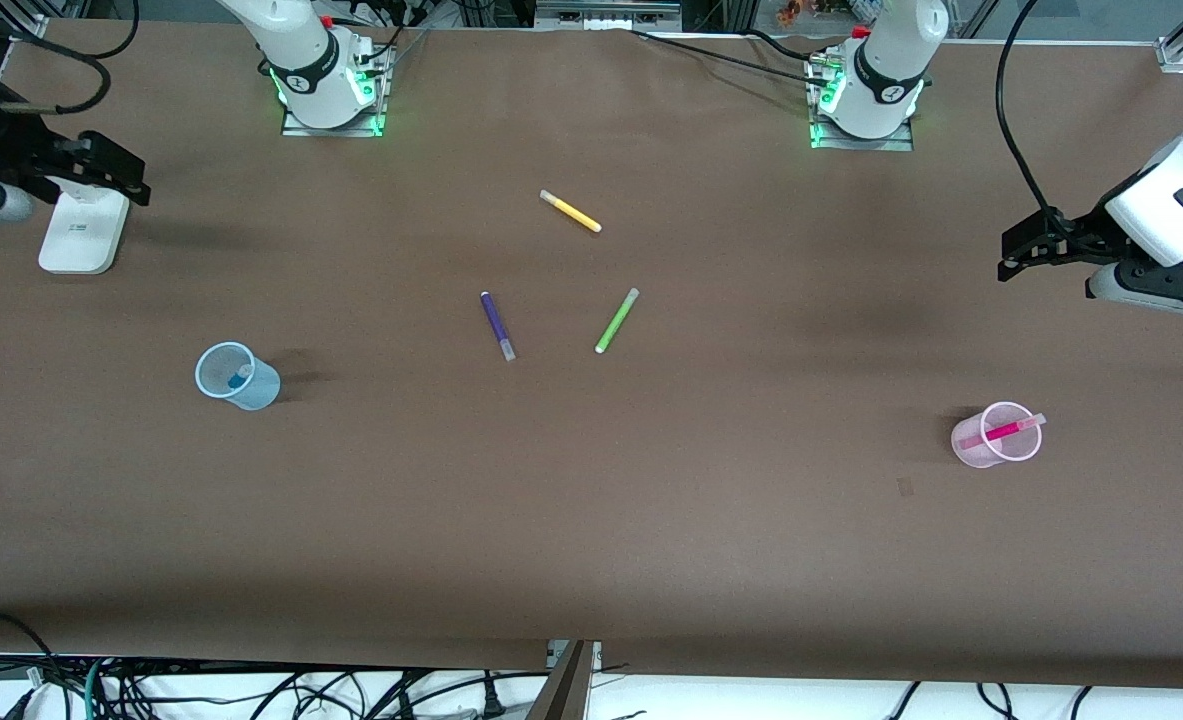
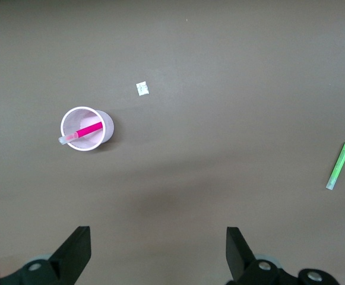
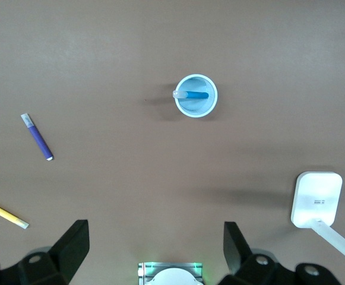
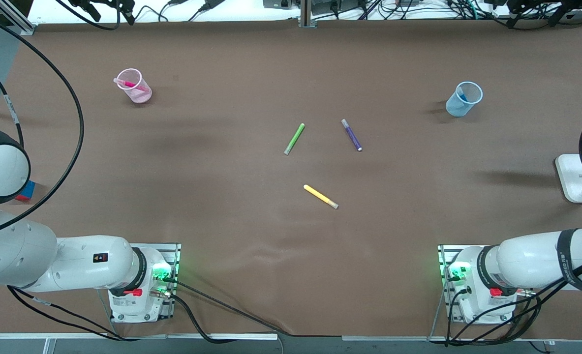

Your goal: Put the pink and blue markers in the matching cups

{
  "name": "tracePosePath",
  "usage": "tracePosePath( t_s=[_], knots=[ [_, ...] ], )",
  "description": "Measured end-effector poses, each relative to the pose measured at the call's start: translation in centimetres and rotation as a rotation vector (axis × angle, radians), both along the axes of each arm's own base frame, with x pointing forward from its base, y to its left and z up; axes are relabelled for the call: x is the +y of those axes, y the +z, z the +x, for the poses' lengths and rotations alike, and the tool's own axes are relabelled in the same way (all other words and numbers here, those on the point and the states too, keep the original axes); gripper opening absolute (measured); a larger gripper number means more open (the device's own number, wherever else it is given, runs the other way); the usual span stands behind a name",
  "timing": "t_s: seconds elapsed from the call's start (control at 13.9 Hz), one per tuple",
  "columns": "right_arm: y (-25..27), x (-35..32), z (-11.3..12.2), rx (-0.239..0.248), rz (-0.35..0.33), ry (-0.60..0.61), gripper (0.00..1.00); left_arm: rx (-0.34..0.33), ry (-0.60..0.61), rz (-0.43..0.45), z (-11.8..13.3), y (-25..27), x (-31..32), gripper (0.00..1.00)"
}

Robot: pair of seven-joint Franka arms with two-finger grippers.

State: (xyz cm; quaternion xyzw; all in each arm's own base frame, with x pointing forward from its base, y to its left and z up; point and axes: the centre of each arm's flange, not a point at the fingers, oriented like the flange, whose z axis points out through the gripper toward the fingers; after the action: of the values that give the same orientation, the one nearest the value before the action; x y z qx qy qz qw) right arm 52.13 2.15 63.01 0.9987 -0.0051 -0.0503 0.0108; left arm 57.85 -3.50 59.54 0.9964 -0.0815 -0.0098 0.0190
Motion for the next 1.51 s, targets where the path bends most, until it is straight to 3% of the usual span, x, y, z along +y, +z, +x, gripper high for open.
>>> tracePosePath(
  t_s=[0.29, 0.58, 1.51],
  knots=[
    [-1.1, -1.2, -0.2, 0.047, 0.016, -0.026, 1.0, -0.001, -0.01, 0.001, 0.0, 0.0, -0.6, 1.0],
    [-1.5, -1.5, 0.1, 0.063, 0.018, -0.033, 1.0, -0.004, -0.007, 0.005, -0.1, 0.1, -0.5, 1.0],
    [-1.5, -1.5, 0.5, 0.066, 0.018, -0.033, 1.0, -0.008, 0.006, 0.007, -0.1, 0.4, 0.2, 1.0]
  ],
)
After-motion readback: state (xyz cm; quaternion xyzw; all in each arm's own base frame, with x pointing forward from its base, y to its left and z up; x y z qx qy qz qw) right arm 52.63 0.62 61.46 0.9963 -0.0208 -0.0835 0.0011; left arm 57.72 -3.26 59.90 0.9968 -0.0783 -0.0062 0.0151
